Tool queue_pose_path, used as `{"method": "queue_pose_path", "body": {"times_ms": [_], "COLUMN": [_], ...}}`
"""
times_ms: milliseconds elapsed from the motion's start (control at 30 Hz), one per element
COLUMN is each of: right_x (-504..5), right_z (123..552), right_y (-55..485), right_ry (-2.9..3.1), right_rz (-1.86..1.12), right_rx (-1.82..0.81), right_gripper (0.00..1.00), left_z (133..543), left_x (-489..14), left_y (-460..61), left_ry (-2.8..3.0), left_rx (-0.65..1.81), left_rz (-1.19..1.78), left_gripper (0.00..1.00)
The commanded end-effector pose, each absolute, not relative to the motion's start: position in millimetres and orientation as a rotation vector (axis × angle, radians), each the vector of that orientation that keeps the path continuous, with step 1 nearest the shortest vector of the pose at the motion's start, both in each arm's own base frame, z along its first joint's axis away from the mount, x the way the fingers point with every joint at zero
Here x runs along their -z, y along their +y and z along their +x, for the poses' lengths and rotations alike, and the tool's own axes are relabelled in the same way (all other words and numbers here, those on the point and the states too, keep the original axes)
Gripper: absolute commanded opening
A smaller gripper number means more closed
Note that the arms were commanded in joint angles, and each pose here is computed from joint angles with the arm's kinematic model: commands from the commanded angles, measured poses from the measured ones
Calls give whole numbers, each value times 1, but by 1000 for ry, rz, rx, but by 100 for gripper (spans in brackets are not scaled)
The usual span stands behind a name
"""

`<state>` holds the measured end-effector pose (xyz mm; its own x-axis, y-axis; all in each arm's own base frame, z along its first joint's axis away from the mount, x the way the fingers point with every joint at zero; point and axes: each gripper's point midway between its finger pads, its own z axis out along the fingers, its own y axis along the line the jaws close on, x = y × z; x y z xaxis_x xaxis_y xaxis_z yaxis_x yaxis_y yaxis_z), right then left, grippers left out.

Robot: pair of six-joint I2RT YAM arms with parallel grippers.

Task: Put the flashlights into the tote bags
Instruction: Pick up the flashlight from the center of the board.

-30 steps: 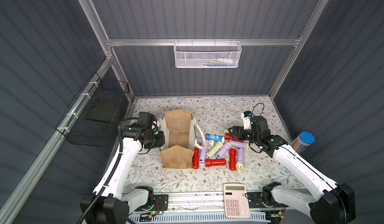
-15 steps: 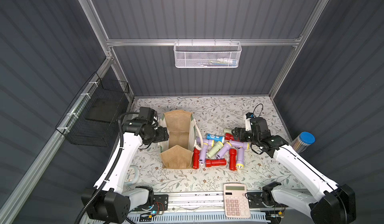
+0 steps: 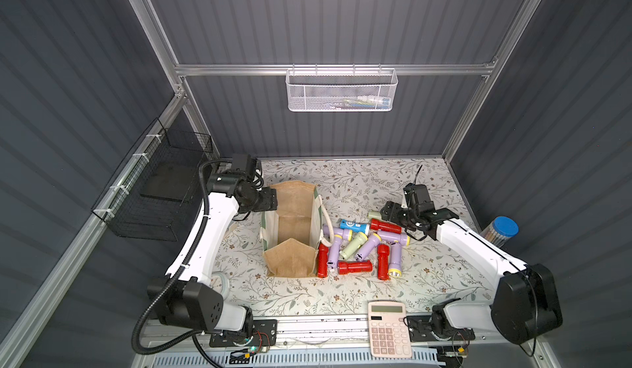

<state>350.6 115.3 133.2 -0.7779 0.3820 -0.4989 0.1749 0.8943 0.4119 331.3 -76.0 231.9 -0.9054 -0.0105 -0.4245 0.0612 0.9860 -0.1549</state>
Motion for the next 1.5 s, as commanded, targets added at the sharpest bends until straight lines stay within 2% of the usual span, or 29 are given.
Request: {"method": "queue_pose_path", "body": {"times_ms": [0, 200, 467, 733, 1200, 1467], "right_x": [-143, -120, -98, -84, -50, -45], "right_z": [369, 379, 384, 398, 398, 415], "right_y": [129, 133, 117, 117, 125, 127], "right_ry": [2389, 2372, 2354, 2360, 2442, 2449], "right_rz": [619, 912, 1120, 1172, 1250, 1208], "right_rx": [-656, -741, -618, -584, -564, -538], "right_gripper": [83, 81, 79, 76, 72, 70], "left_z": [345, 356, 365, 366, 372, 373], "left_x": [-248, -250, -245, -231, -232, -228], "left_y": [-68, -64, -70, -71, -65, -63], "left_ry": [2637, 2632, 2605, 2647, 2620, 2623], "left_rx": [176, 161, 213, 233, 220, 221], "left_rz": [72, 93, 84, 86, 63, 55], "left_gripper": [79, 78, 77, 76, 76, 75]}}
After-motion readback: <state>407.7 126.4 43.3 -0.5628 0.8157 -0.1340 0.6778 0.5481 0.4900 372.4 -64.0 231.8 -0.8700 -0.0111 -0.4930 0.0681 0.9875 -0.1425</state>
